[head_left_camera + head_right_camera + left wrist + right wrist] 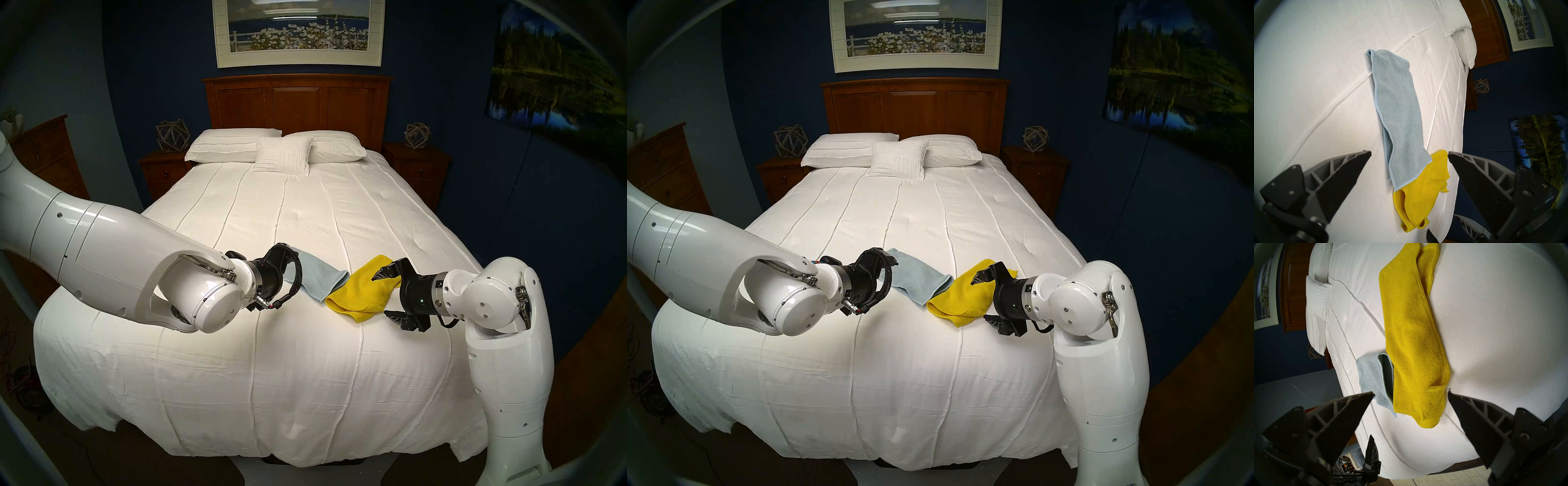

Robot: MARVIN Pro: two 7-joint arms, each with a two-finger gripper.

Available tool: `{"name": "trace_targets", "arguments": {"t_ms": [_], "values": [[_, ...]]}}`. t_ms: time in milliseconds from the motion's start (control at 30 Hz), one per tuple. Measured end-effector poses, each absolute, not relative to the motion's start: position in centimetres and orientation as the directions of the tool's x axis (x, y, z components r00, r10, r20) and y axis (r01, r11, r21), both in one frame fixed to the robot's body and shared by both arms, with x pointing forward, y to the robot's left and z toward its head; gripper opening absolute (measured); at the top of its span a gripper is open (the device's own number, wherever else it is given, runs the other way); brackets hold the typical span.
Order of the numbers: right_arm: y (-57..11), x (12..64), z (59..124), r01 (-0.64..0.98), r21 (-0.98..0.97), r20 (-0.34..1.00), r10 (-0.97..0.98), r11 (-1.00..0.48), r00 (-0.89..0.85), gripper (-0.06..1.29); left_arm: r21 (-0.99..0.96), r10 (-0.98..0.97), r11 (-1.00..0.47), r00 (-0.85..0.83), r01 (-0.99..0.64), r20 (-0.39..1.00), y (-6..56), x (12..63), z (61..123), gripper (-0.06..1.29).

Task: Fold the hand towels twice and stack them up

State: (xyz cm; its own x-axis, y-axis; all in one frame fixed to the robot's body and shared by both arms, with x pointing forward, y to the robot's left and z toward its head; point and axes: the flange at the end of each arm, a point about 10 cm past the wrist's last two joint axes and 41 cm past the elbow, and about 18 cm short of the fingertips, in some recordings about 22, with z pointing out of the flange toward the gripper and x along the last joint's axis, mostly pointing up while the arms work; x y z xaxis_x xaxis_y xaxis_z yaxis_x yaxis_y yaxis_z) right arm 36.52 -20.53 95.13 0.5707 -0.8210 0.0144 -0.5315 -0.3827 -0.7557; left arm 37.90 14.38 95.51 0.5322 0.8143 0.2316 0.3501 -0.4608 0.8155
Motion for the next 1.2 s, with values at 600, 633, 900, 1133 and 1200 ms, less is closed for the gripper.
{"name": "trace_targets", "arguments": {"t_ms": [600,633,900,1133,1200], "values": [[-18.8,35.9,94.7,-0.552,-0.760,-0.047,-0.818,-0.343,0.573,1.21,0.815,0.815,-0.461,0.532,0.352,0.231,14.4,37.9,95.4,1.25],[-18.6,35.9,94.6,-0.557,-0.759,-0.055,-0.818,-0.339,0.573,1.21,0.815,0.815,-0.461,0.532,0.352,0.231,14.4,37.9,95.4,1.25],[-17.6,37.0,92.7,-0.611,-0.730,-0.112,-0.829,-0.306,0.548,1.21,0.814,0.815,-0.461,0.532,0.353,0.230,14.4,37.9,95.4,1.25],[-16.8,38.0,91.5,-0.641,-0.717,-0.143,-0.841,-0.275,0.521,1.21,0.814,0.815,-0.461,0.532,0.353,0.230,14.4,37.9,95.4,1.25],[-16.7,38.1,91.5,-0.644,-0.718,-0.151,-0.844,-0.264,0.515,1.21,0.814,0.815,-0.461,0.532,0.353,0.230,14.4,37.9,95.4,1.25]]}}
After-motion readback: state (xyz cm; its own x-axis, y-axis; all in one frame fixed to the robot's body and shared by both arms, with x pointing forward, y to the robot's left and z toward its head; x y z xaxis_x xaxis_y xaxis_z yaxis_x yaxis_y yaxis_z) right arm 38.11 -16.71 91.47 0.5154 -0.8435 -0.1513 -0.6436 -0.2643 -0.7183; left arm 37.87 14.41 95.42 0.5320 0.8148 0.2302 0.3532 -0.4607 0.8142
